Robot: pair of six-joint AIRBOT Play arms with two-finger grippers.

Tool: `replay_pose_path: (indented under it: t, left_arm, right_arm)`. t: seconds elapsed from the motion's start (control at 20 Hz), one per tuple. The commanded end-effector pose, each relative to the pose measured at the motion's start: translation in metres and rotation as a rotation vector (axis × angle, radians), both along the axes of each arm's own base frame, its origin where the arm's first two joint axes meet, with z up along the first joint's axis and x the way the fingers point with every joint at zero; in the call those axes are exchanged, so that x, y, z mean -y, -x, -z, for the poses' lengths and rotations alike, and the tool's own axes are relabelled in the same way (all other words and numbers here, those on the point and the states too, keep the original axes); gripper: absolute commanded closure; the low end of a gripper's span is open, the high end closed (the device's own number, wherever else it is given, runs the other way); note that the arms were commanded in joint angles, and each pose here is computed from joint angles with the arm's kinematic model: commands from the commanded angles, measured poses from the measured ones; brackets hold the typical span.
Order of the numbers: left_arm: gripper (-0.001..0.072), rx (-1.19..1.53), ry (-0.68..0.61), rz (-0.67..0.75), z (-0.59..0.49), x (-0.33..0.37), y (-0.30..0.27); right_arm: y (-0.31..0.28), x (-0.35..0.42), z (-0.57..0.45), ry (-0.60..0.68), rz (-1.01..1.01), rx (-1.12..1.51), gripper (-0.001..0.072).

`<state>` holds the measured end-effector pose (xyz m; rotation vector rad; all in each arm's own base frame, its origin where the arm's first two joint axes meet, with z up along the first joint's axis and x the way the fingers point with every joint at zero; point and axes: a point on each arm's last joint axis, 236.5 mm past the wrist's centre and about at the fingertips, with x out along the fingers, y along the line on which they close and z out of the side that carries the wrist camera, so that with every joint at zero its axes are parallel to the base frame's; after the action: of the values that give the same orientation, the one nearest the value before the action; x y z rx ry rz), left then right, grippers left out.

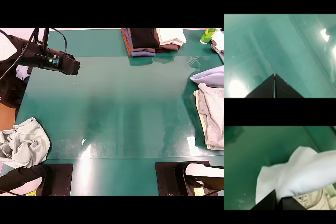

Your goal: Fold the shirts.

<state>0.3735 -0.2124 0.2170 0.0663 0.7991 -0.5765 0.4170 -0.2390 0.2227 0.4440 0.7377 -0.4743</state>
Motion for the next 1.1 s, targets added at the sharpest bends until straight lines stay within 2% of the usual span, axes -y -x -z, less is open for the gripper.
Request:
replay_pose_path:
  t: [0.0, 0.35, 0.8, 1.05]
  left_arm:
    - [0.0684, -0.008, -0.004, 0.003, 0.002, 0.0, 0.001]
    - [0.0684, -0.028, -0.017, 0.009, 0.006, -0.001, 0.005]
    - [0.0684, -0.025, -0.022, 0.015, 0.006, -0.001, 0.006]
    - [0.0684, -0.025, -0.022, 0.016, 0.006, -0.002, 0.006]
  right_arm:
    - [0.006, -0.001, -0.055, 0.067, -0.006, 0.083, 0.0694]
    - [0.049, -0.011, -0.06, 0.084, 0.007, 0.047, 0.0693]
    - [0.192, 0.016, 0.019, 0.088, 0.235, -0.205, 0.0693]
    - [0.241, 0.007, 0.093, 0.076, 0.233, -0.387, 0.0693]
